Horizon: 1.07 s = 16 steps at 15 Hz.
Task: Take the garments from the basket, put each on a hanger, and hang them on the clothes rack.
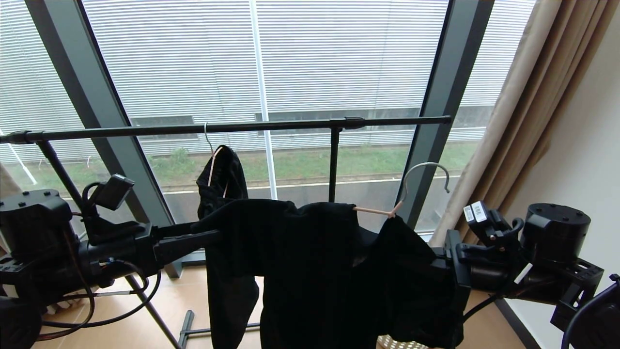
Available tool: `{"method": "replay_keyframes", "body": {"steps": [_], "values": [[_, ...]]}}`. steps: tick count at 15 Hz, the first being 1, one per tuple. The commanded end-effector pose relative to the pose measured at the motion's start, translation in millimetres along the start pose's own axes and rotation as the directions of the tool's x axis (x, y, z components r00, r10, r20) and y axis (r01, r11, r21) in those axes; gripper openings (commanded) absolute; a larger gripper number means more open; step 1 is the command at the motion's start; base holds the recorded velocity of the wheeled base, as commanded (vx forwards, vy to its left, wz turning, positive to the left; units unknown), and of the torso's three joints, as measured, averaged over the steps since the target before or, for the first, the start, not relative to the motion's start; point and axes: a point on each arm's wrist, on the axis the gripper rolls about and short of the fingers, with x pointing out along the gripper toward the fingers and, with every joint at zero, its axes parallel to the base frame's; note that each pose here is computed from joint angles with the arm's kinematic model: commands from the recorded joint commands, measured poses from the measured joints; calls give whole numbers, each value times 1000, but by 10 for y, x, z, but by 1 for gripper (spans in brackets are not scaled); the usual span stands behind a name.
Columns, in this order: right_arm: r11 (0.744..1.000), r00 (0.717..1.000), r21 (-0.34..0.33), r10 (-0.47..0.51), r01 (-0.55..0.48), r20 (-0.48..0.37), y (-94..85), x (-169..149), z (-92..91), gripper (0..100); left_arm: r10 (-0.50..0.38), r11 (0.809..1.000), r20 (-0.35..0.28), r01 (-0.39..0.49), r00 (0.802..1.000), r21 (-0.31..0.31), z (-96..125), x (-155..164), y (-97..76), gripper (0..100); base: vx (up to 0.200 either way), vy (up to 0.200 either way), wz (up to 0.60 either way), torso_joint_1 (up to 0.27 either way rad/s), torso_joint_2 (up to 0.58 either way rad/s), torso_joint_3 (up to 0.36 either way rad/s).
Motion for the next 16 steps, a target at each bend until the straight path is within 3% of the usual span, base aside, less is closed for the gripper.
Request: {"method": "replay_keyframes", "body": {"steps": [1, 4, 5, 12, 16], "values": [[1000, 1000, -2, 2, -2, 1, 6, -1, 3, 0, 1, 1000, -8, -1, 1000, -13, -25, 16, 22, 100, 0, 0, 0, 0, 0, 0], [1000, 1000, 0, 4, -4, -1, 5, 5, -4, 0, -5, 1000, -11, 5, 1000, -13, -29, 34, 9, 100, 0, 0, 0, 0, 0, 0], [1000, 1000, -1, 4, -4, 0, 7, 3, 0, 0, -4, 1000, -11, 4, 1000, -13, -29, 34, 9, 0, 0, 0, 0, 0, 0, 0], [1000, 1000, 0, 3, -3, 0, 3, 6, -1, 0, -3, 1000, -8, 3, 1000, -8, -16, 31, 15, 0, 0, 0, 0, 0, 0, 0], [1000, 1000, -8, -15, 15, 13, -54, -23, 18, 0, 37, 999, 16, -37, 999, -9, 44, -13, 142, 0, 0, 0, 0, 0, 0, 0]]}}
